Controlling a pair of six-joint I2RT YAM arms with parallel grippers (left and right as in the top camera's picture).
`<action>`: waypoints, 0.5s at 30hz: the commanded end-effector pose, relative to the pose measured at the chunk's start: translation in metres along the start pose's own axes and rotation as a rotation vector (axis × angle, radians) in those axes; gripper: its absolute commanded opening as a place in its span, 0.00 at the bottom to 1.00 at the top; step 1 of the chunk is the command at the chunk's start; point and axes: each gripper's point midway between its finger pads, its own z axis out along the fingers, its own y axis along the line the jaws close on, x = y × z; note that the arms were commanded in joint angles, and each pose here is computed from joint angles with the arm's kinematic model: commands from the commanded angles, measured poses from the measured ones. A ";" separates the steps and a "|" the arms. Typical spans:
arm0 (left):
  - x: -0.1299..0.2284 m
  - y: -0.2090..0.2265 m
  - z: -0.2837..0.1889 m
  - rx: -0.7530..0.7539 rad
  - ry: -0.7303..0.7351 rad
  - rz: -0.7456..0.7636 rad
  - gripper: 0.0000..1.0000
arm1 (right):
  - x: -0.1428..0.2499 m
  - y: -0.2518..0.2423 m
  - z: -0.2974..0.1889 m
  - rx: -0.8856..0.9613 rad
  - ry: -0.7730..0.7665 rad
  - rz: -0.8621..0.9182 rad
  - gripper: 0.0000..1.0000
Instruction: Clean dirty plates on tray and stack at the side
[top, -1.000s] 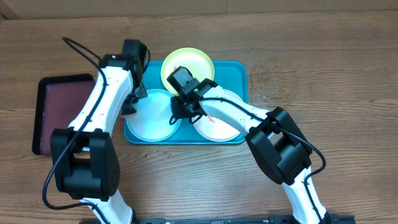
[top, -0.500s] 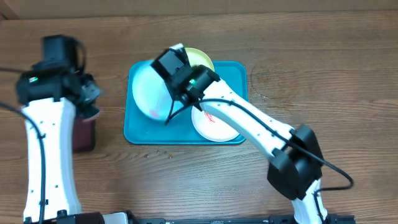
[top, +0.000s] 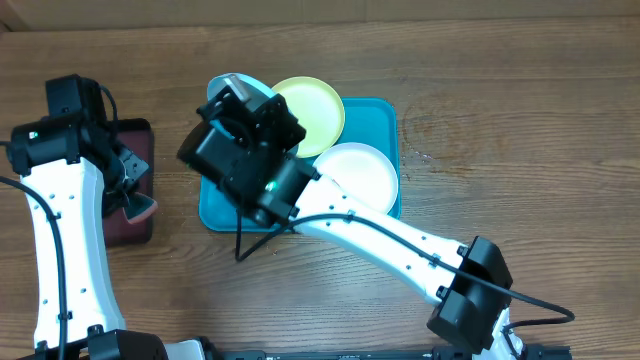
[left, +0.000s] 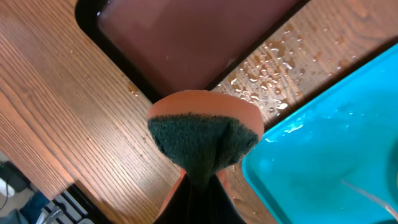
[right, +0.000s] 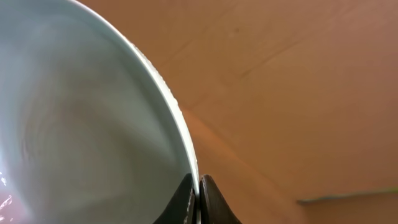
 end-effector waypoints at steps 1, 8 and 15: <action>0.007 0.002 0.010 -0.012 0.030 -0.018 0.04 | -0.009 -0.030 -0.017 0.142 -0.012 -0.089 0.04; 0.011 0.004 0.018 -0.023 0.044 -0.015 0.04 | -0.008 -0.028 -0.019 0.135 -0.014 -0.076 0.04; 0.010 0.003 0.018 -0.018 0.038 -0.012 0.04 | 0.028 0.012 0.023 -0.229 0.129 0.190 0.04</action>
